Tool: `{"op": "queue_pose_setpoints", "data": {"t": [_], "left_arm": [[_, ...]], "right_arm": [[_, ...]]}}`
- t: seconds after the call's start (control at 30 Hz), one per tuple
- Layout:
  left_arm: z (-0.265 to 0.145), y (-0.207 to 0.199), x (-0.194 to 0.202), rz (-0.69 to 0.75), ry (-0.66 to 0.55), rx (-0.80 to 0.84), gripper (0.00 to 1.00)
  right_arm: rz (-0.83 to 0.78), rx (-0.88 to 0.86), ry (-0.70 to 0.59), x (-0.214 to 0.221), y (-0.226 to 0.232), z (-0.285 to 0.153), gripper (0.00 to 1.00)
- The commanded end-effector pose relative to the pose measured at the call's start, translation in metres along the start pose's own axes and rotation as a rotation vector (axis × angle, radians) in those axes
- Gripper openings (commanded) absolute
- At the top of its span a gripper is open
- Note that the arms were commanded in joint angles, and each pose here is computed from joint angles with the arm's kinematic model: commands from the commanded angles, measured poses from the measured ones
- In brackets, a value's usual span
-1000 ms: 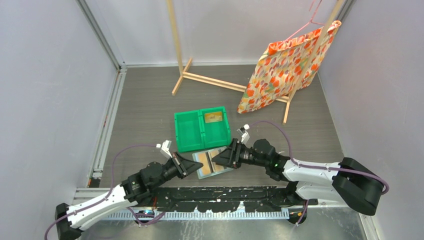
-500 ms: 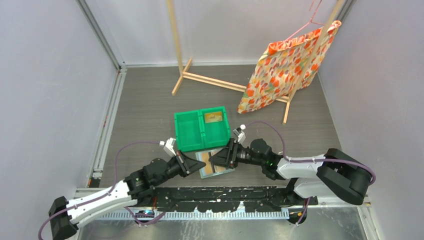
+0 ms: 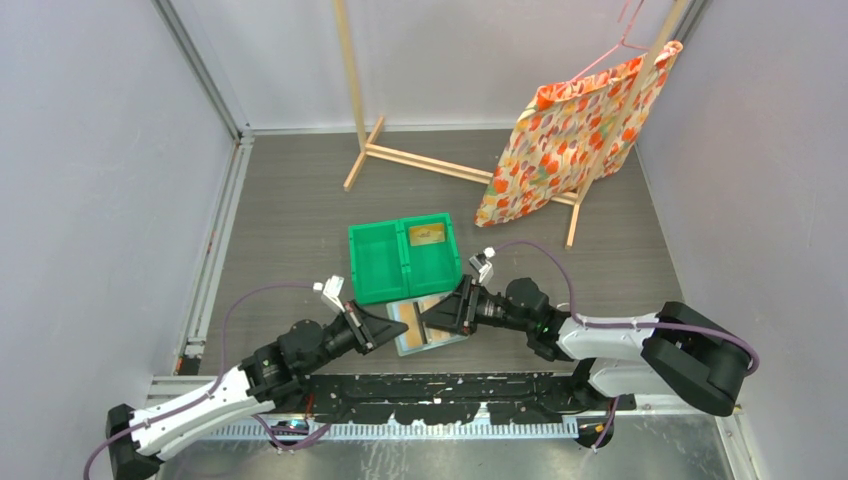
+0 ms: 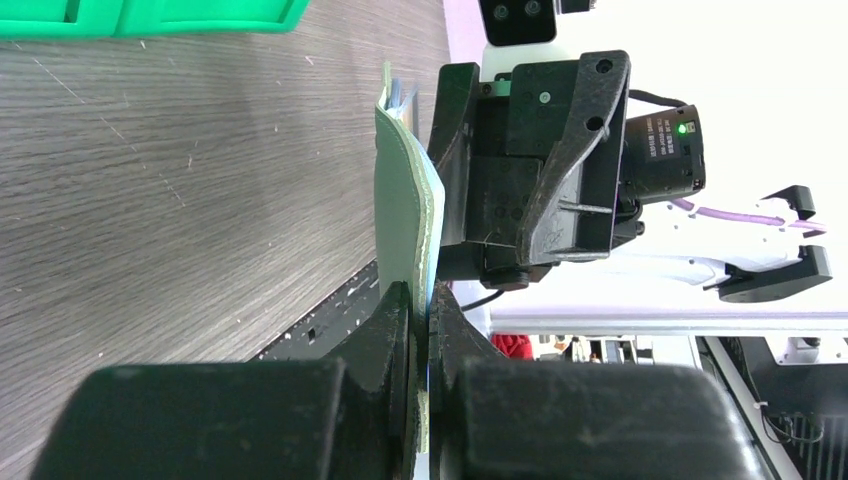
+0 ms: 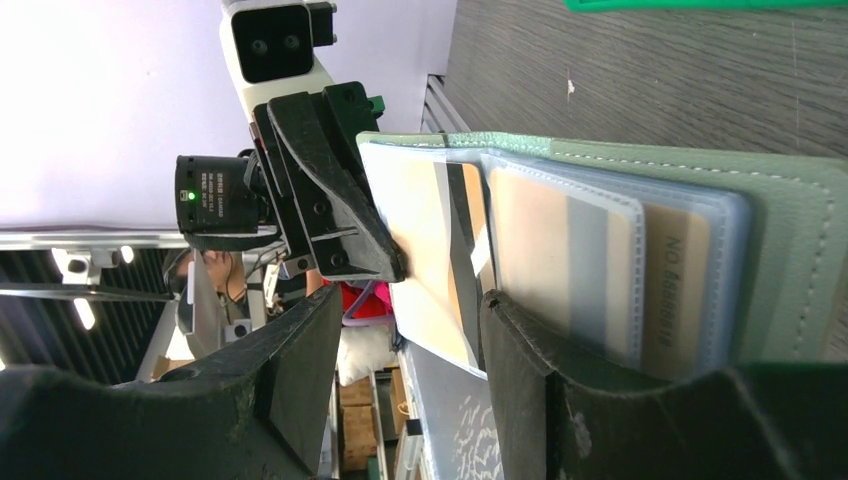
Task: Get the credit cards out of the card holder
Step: Remove the credit card from the card holder.
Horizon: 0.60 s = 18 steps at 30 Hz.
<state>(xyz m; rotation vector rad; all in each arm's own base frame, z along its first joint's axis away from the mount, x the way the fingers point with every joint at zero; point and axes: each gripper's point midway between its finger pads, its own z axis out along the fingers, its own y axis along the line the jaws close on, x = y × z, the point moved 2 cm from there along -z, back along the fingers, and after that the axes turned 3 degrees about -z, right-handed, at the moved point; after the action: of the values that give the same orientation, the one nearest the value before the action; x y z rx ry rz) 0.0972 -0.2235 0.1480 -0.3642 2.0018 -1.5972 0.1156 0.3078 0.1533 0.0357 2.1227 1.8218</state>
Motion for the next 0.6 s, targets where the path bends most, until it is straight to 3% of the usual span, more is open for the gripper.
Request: {"op": "queue_pose_setpoints", "data": {"t": [0.0,0.57], "left_arm": [[-0.009,-0.05,-0.012,-0.016,-0.028,0.158,0.0],[-0.012,-0.066,-0.008,0.027,-0.001,0.24,0.01]], "right_arm": [[-0.022,-0.042,0.008,-0.001,0.01,0.0,0.59],[-0.068,0.051,-0.009,-0.001,-0.002,-0.008,0.59]]}}
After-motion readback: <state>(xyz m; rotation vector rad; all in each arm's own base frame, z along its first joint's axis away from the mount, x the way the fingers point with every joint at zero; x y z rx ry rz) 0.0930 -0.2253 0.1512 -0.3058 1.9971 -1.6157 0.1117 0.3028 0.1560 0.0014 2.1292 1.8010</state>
